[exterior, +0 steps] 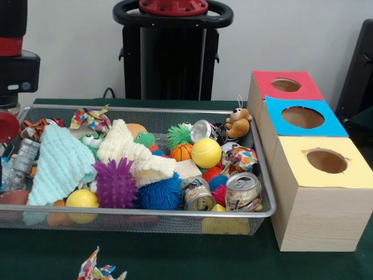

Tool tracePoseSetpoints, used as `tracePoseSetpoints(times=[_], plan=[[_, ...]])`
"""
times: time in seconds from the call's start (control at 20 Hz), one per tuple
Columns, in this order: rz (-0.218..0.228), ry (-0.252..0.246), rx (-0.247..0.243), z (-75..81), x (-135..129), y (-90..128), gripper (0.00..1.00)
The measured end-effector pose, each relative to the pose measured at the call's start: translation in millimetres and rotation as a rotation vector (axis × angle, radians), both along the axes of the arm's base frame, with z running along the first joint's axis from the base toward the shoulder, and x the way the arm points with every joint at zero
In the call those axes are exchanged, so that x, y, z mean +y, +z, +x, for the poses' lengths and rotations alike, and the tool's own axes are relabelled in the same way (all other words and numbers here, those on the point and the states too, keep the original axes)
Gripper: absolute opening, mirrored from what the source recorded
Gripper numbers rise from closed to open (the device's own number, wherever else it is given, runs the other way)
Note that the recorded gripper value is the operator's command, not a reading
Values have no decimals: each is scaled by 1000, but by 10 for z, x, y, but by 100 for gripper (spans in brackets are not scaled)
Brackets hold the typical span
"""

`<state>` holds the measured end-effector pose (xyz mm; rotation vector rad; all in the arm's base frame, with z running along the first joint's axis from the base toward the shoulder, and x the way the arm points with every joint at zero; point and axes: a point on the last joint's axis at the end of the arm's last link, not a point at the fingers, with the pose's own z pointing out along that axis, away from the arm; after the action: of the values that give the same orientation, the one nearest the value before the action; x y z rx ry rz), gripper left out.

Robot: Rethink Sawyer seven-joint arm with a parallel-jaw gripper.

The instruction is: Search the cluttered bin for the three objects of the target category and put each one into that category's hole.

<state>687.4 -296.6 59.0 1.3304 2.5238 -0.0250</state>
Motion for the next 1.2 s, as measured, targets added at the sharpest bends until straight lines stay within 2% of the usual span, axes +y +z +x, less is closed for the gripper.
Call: tracePoseSetpoints(times=[0.3,0.85,1.0,1.2], plan=[[10,6,2,9,49,-54,100],[55,16,19,12,213,-264,100],[65,19,50,-23,241,-274,100],[98,27,127,-101,335,-280,100]])
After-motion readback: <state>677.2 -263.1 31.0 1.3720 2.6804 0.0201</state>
